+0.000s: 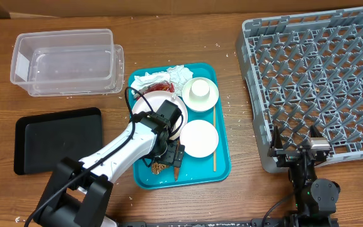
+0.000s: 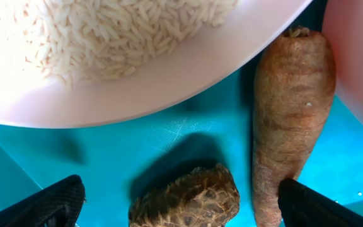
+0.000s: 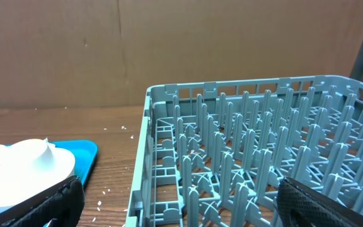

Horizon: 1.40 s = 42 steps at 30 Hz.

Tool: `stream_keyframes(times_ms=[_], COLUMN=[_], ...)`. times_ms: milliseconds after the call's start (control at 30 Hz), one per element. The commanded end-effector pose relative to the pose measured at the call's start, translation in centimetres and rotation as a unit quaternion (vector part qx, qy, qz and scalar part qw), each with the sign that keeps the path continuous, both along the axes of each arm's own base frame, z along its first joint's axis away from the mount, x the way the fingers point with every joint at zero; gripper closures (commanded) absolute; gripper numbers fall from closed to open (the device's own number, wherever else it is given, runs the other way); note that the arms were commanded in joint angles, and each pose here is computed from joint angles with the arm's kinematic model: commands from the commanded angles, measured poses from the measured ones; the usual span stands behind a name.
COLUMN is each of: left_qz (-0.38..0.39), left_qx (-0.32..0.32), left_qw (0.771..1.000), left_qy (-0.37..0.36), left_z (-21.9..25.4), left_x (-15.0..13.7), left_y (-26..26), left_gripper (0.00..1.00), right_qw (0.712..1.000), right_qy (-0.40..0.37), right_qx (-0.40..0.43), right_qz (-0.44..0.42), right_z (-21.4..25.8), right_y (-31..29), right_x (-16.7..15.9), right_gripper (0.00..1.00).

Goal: Sort waste into correct bins and load items into the dishwasher
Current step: 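Move the left gripper over the brown food piece on the tray, then lower the left gripper and grasp the brown food piece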

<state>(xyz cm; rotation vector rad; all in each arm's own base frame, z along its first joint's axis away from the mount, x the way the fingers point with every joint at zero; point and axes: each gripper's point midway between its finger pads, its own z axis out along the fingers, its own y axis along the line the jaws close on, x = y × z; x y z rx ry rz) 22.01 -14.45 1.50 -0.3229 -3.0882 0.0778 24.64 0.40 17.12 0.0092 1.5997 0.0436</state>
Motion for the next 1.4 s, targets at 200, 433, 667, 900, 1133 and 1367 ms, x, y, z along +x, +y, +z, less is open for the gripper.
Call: stream_keyframes(times_ms=[200,433,667,900,1133,1367], left_qz=[-0.002,0.009,0.021,-0.018,-0.025,-0.037], left_qx=[0.049,0.008,-0.032,-0.023,-0.019,0.009], left_qw=[0.999,1.0,0.999,1.0,0.999,0.998], left_qy=[0.022,0.012,-0.011,-0.002,-0.007,-0.042], left_z=[-1.2,-0.2,2.2,1.3,0.6,0.5], left_x=[-1.4,-0.9,-0.2,-1.4,-1.6,-0.4], left_y=[2.3,1.6,2.0,1.9,1.9,2.2], left_gripper=[0.0,0.0,0.0,0.0,0.0,0.01], right_qw=[1.0,1.0,1.0,1.0,1.0,1.0], right_qy=[-0.003,-0.003,-0.003,-0.003,-0.003,-0.003], right_qx=[0.002,0.002,0.002,0.002,0.002,0.002], right_qz=[0.001,0.001,0.001,0.001,0.001,0.001], right_z=[-0.1,-0.1,-0.1,-0.1,-0.1,-0.1], right_y=[0.1,0.1,0.1,0.1,0.1,0.1], right_x=[0.0,0.0,0.0,0.0,0.0,0.0], right_gripper=[0.0,0.0,0.0,0.0,0.0,0.0])
